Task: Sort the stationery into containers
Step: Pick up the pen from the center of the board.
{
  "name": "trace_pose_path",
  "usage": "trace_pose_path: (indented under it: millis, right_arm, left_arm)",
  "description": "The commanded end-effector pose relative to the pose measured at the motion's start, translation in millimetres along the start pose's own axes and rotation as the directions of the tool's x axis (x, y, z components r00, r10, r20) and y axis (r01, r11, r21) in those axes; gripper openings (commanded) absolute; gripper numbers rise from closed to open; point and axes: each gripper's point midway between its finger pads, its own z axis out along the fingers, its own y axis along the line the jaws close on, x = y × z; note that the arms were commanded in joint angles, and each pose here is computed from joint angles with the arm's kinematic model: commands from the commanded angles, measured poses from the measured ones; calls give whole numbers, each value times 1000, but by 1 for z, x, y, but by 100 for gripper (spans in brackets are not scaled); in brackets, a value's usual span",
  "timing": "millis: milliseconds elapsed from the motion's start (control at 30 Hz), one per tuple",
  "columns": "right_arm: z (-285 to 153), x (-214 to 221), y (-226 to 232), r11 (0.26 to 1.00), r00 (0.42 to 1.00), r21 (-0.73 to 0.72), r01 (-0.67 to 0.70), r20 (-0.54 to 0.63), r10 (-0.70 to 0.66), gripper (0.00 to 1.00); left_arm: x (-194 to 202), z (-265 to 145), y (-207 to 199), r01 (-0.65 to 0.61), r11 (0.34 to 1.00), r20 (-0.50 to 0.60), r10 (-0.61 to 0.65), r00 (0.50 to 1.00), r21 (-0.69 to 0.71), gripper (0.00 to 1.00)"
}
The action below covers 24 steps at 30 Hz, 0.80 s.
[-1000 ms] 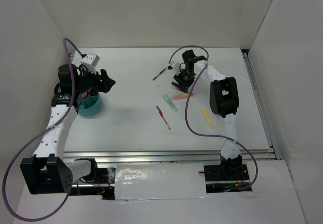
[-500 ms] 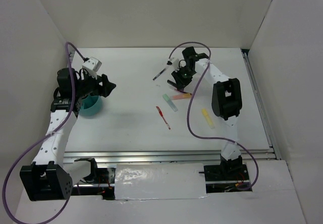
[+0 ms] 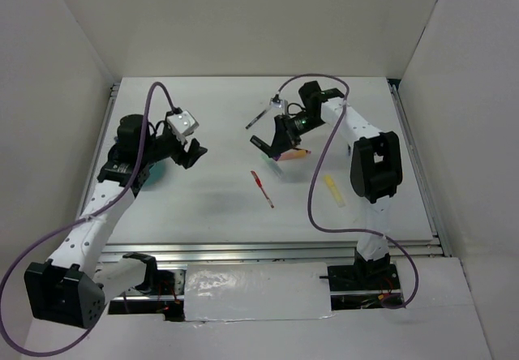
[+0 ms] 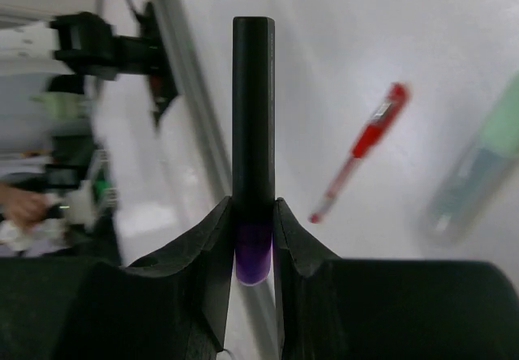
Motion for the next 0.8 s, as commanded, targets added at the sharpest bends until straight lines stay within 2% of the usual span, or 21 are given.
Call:
trace_pose_path:
  millis: [0,100,133,200,267,300,333,400,467,500,533,633,733,767]
  right_arm:
    - [-8,1,56,945,981,-275,-179,19,191,0]
    - [-8,4,72,867,958,-421,-265,-13,286,0]
    - [-9,8,80,834,941,-451,-319,-49,334,0]
    - [-7,8,86,814,954,-514,-270,-27,300,0]
    - [-7,17,92,764,925,-545,-346,-63,374,0]
    - [-10,18,99,757,922,-550,-354,-68,381,0]
    - [-8,19,97,767,932,-553,-327,-53,359,0]
    - [-6,28,108,739,920,-570,-360,-87,381,0]
    - [1,39,116,713,904,-570,-407,-139,404,0]
    - [-2,40,124,719,909,-569,-400,-142,393,0]
    - [-1,38,126,711,900,-563,-421,-164,403,0]
    - [7,44,137,730,894,-521,-443,-198,402,0]
    - [16,47,135,763,896,-473,-440,-183,404,0]
    - [15,51,136,726,850,-446,-524,-217,480,0]
  left_arm:
    - [-13,4,-23,-208,976,61,205,977,58,77]
    - [-13,6,-45,-373,925,99,364,926,81,76]
    - [-18,4,-46,-455,888,117,446,887,62,74]
    - [-12,8,-61,-523,848,133,510,850,86,71]
    - [-18,6,-68,-623,780,163,609,777,55,68]
    - [-10,9,-79,-644,762,174,626,760,70,68]
    - [-22,7,-79,-691,723,208,674,709,13,68]
    - [-17,10,-89,-729,684,213,712,670,6,68]
    - [-25,10,-93,-776,630,233,760,606,-38,68]
    - [-20,13,-103,-792,610,242,774,586,-32,68]
    - [-22,12,-108,-825,563,257,804,536,-40,67]
    - [-18,17,-129,-869,495,291,833,470,-13,63]
    - [-23,18,-145,-879,477,329,831,449,-8,60]
    - [-27,17,-152,-880,474,353,825,441,-8,60]
